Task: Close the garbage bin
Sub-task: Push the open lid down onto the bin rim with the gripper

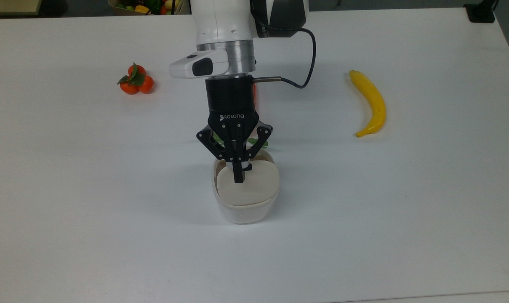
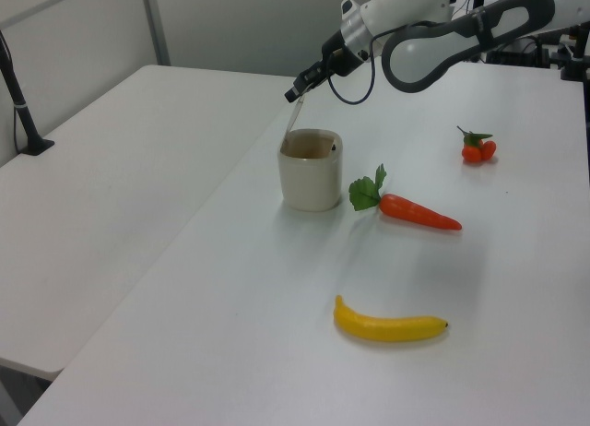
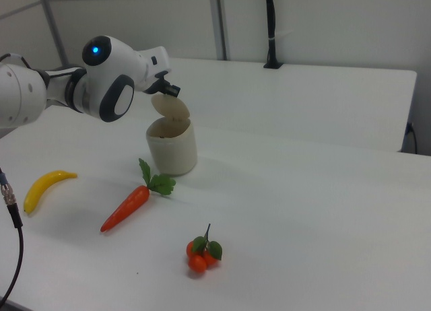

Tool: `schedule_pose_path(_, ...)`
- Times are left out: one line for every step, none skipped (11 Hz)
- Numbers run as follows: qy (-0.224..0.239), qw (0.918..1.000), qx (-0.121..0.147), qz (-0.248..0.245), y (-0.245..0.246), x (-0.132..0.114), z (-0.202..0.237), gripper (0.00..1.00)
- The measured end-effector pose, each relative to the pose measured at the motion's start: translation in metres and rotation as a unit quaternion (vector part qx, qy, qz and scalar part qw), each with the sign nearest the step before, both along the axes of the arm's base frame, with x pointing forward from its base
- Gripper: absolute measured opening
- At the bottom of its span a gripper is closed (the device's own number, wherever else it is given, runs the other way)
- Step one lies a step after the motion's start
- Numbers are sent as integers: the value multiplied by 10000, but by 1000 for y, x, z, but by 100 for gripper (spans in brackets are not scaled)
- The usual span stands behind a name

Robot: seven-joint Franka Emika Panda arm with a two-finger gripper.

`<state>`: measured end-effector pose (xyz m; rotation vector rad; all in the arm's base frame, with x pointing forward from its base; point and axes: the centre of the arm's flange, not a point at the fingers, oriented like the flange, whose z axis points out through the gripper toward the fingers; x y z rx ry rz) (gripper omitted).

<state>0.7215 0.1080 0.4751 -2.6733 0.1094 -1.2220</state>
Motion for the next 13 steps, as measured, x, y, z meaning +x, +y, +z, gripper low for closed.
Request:
schedule_pose_path(29, 10000, -1, -2, -1, -2, -1, 1)
schedule_pose_path(88, 10000, -5, -3, -2, -6, -4, 1)
schedule_pose_path(205, 9998, -12, 4, -3, -10, -9, 1)
schedule_pose_path(423, 9991, -18, 39, -2, -13, -14, 1)
schedule_pose_path(654, 9978, -18, 87, -2, -16, -14, 1)
schedule_pose_path(816, 9966, -14, 122, -2, -18, -12, 1)
schedule_pose_path(937, 9955, -11, 150, -2, -21, -10, 1)
schedule_pose_path(1050, 9943, -20, 182, -1, -23, -11, 1)
schedule_pose_path(1148, 9932, -35, 208, -1, -24, -14, 1)
schedule_pose_path(1218, 9923, -51, 223, -1, -26, -20, 1)
schedule_pose_path(1275, 9915, -83, 241, 0, -28, -26, 1)
schedule_pose_path(1312, 9909, -114, 263, 1, -29, -30, 1)
schedule_pose_path(1344, 9904, -137, 286, 2, -30, -34, 1)
